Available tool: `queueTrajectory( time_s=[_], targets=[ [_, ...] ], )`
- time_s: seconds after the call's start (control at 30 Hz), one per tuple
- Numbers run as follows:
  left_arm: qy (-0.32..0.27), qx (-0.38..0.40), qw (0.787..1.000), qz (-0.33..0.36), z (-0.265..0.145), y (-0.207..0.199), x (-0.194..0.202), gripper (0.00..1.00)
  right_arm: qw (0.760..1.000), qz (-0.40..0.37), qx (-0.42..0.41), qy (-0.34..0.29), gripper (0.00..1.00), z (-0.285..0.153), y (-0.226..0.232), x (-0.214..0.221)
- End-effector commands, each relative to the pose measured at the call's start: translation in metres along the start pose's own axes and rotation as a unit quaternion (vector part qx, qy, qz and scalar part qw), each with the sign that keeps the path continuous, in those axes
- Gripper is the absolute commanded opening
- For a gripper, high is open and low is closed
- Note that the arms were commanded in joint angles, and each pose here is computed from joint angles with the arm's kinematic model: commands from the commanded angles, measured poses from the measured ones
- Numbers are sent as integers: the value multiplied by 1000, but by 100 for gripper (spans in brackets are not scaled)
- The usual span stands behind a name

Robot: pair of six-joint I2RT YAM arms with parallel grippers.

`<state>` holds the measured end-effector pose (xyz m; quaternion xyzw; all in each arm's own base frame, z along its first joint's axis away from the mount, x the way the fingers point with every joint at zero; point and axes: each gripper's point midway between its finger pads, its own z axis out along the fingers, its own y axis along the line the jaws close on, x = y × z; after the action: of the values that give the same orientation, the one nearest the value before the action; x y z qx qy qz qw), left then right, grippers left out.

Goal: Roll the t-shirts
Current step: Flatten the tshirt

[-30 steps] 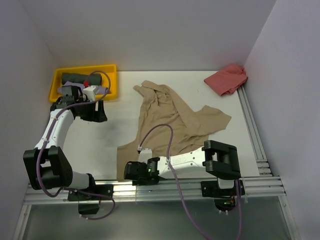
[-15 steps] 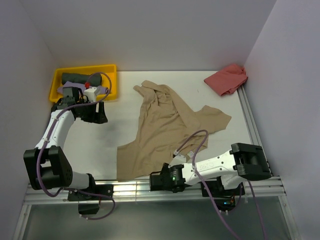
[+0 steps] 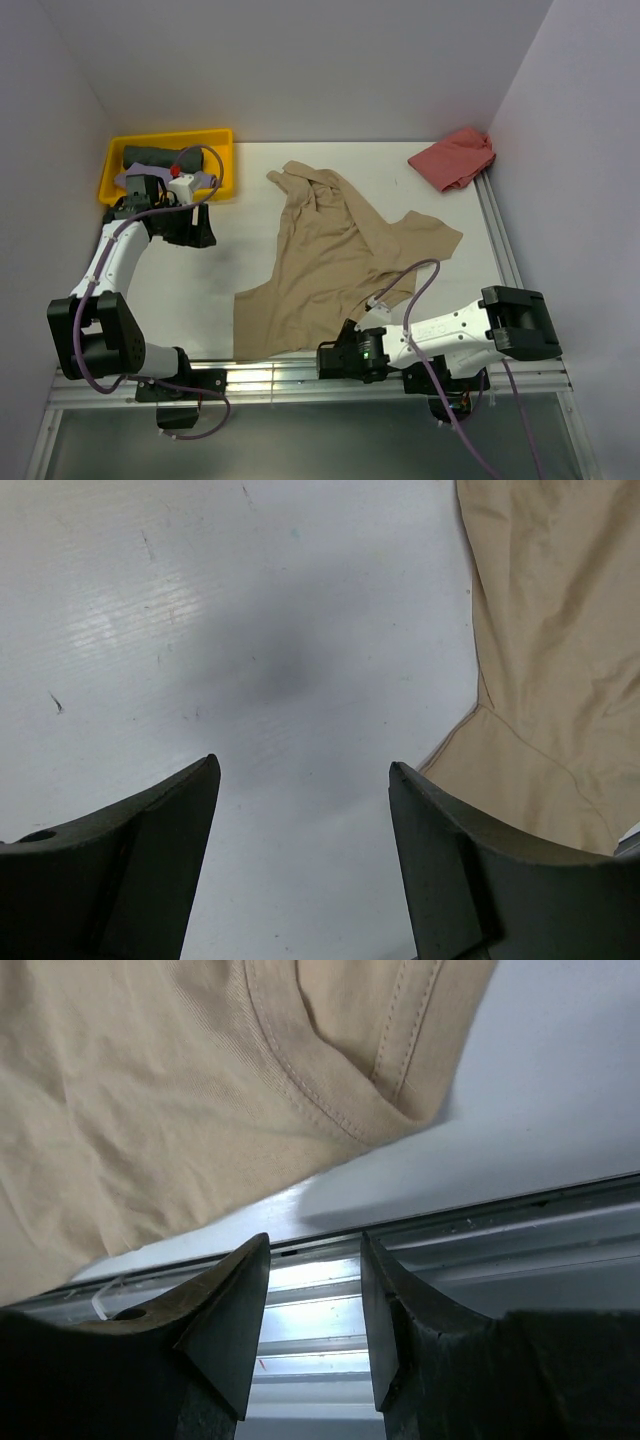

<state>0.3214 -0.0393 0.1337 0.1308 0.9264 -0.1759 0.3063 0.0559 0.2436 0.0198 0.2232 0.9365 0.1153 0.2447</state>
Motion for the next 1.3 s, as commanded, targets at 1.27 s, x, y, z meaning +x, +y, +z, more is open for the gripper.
queueTrajectory(
  time_s=[1.27],
  targets=[
    [-7,5,1000,19,4,-4,-3,73,974,199,62,-84,52,64,-29,-32]
  ],
)
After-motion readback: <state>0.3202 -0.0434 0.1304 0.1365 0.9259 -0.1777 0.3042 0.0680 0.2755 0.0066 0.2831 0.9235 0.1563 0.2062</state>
